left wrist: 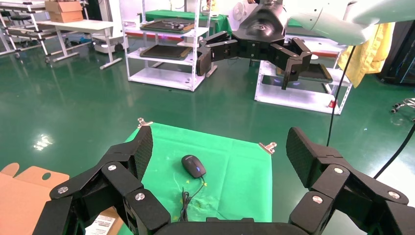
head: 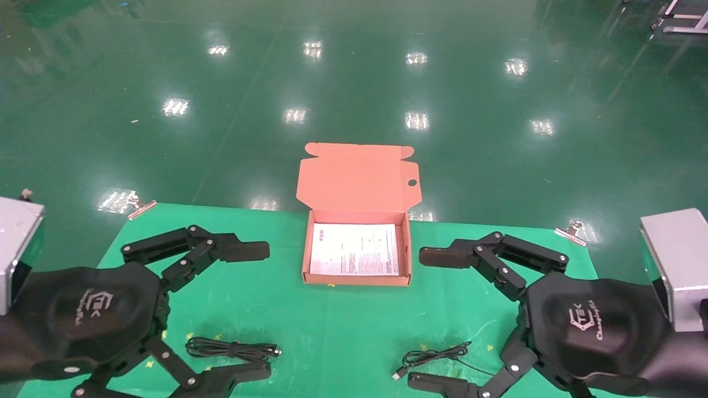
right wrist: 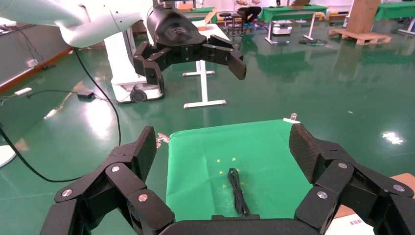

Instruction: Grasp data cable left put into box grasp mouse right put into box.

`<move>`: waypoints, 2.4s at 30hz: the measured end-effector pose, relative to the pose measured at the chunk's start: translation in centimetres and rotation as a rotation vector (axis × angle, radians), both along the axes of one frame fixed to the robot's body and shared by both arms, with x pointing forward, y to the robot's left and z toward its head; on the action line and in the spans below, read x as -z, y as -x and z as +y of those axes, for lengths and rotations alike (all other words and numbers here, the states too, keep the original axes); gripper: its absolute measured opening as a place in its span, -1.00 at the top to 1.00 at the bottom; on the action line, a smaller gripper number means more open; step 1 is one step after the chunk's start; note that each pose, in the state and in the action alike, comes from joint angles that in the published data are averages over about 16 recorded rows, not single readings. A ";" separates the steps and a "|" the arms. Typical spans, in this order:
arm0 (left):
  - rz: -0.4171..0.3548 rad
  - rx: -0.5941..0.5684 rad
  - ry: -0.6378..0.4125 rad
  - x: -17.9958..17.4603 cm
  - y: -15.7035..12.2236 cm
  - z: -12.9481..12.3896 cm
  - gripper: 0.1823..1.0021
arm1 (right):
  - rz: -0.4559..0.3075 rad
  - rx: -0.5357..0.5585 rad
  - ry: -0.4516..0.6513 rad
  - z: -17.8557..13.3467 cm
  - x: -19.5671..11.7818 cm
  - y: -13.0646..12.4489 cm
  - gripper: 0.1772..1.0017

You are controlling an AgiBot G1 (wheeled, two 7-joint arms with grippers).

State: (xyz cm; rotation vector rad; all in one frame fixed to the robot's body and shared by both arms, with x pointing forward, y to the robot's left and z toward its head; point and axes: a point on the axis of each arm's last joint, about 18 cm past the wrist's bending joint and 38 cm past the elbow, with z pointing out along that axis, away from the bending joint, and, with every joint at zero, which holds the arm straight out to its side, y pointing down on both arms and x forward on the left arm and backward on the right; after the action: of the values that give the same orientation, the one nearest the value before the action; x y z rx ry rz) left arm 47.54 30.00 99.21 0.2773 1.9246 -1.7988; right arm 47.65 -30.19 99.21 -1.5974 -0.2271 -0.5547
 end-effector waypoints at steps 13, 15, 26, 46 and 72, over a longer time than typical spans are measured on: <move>0.000 0.000 0.000 0.0 0.0 0.0 -1.00 | 0.000 0.000 0.000 0.0 0.0 0.0 -1.00; 0.000 0.000 0.000 0.0 0.0 0.0 -1.00 | 0.000 0.000 0.000 0.0 0.0 0.0 -1.00; 0.010 -0.010 -0.033 0.3 -0.2 -0.1 -1.00 | -0.019 0.014 0.027 0.0 0.1 -0.2 -1.00; 0.126 -0.176 -0.487 3.3 -5.8 -1.7 -1.00 | -0.405 0.153 0.658 0.5 3.6 -5.6 -1.00; 0.129 -0.518 -1.005 10.2 -16.5 -0.9 -1.00 | -0.610 0.313 1.209 2.5 11.7 -15.7 -1.00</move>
State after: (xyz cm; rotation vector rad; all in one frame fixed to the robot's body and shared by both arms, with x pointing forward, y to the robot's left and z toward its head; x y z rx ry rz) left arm 64.03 29.08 89.02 -0.0304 2.5442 -0.4453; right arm 63.37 -27.66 87.55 -2.6017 -0.9042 -1.2967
